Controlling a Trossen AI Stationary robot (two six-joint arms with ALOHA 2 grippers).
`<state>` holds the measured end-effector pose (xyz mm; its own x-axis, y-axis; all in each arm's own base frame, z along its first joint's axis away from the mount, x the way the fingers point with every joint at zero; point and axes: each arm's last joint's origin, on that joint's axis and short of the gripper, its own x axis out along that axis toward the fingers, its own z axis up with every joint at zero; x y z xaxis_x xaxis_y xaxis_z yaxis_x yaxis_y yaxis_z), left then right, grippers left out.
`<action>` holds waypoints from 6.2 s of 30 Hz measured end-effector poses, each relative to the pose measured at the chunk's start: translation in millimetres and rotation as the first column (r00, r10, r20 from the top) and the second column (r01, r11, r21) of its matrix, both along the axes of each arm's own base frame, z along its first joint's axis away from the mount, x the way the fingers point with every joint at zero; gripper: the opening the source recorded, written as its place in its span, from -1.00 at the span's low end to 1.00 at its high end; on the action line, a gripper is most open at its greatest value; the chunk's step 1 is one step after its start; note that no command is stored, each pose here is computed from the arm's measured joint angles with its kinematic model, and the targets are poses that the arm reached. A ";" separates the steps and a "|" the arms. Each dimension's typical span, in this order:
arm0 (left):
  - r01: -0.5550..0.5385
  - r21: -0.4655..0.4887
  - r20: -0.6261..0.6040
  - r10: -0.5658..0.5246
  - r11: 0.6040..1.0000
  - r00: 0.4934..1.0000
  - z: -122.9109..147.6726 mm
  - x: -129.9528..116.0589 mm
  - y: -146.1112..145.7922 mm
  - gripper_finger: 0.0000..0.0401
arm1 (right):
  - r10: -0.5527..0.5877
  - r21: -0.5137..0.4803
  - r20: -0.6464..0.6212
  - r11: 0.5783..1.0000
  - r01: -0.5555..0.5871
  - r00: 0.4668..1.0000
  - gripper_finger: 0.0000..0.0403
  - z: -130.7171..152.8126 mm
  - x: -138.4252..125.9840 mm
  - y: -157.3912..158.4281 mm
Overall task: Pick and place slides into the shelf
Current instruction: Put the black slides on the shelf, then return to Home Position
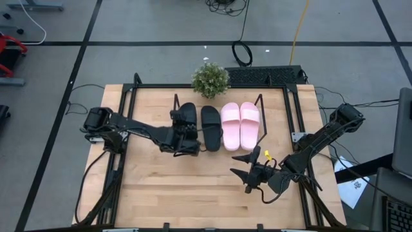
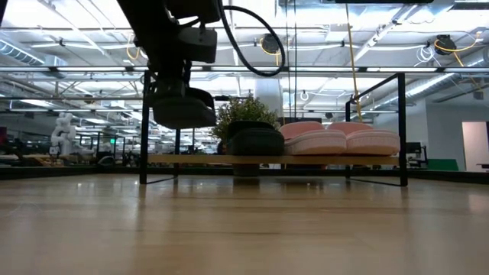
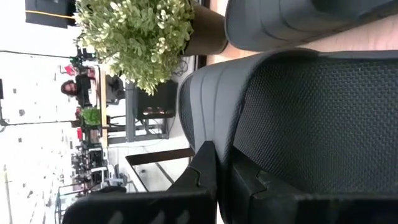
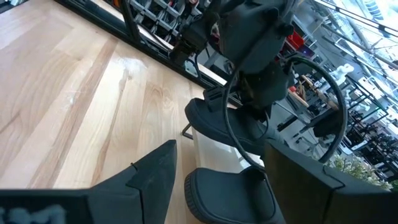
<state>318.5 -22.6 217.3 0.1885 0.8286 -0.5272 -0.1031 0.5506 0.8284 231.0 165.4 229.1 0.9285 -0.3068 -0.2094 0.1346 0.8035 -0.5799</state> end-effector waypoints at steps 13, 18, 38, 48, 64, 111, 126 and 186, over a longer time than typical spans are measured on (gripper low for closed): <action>0.041 -0.108 0.009 -0.040 0.993 0.999 -4.1 9.6 5.1 -0.98 | 0.000 0.001 0.000 1.000 0.000 1.000 0.12 -0.1 0.0 0.0; 0.035 -0.075 -0.002 -0.035 0.997 0.999 -6.5 9.8 4.8 -0.98 | 0.000 0.002 0.000 1.000 0.000 1.000 0.12 0.0 -0.1 0.0; 0.051 -0.063 -0.099 -0.057 0.997 0.993 -27.3 22.4 18.8 -0.97 | 0.024 0.013 -0.004 1.000 -0.024 1.000 0.12 0.0 0.1 0.7; 0.033 -0.095 -0.074 -0.041 0.995 0.996 -28.1 23.5 21.7 -0.97 | 0.070 0.029 -0.007 0.997 -0.069 0.998 0.12 0.8 1.7 1.2; 0.004 -0.183 -0.046 -0.013 0.983 0.999 -29.6 24.6 31.9 -0.97 | 0.069 0.037 -0.003 0.997 -0.068 0.998 0.12 0.9 1.7 1.3; 0.113 -0.156 0.071 -0.103 0.981 0.992 0.8 30.9 -24.1 0.25 | 0.064 0.064 0.007 0.996 -0.064 0.998 0.12 0.9 1.8 1.5; 0.165 -0.238 0.336 -0.078 0.957 0.938 122.6 -43.1 -118.5 0.26 | -0.380 -0.230 0.128 0.887 0.400 0.916 0.12 13.9 -16.6 4.7; 0.522 -0.270 0.937 0.096 0.809 0.335 33.9 -220.6 -104.8 0.26 | 0.714 0.366 0.550 0.261 -0.893 0.434 0.12 28.7 -201.3 -107.9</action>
<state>97.9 -127.4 251.2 0.9093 0.3829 -0.1631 -0.3968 0.9158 -0.0623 29.7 57.5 257.8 0.6520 0.7187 0.2417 -0.7276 0.6827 -0.0674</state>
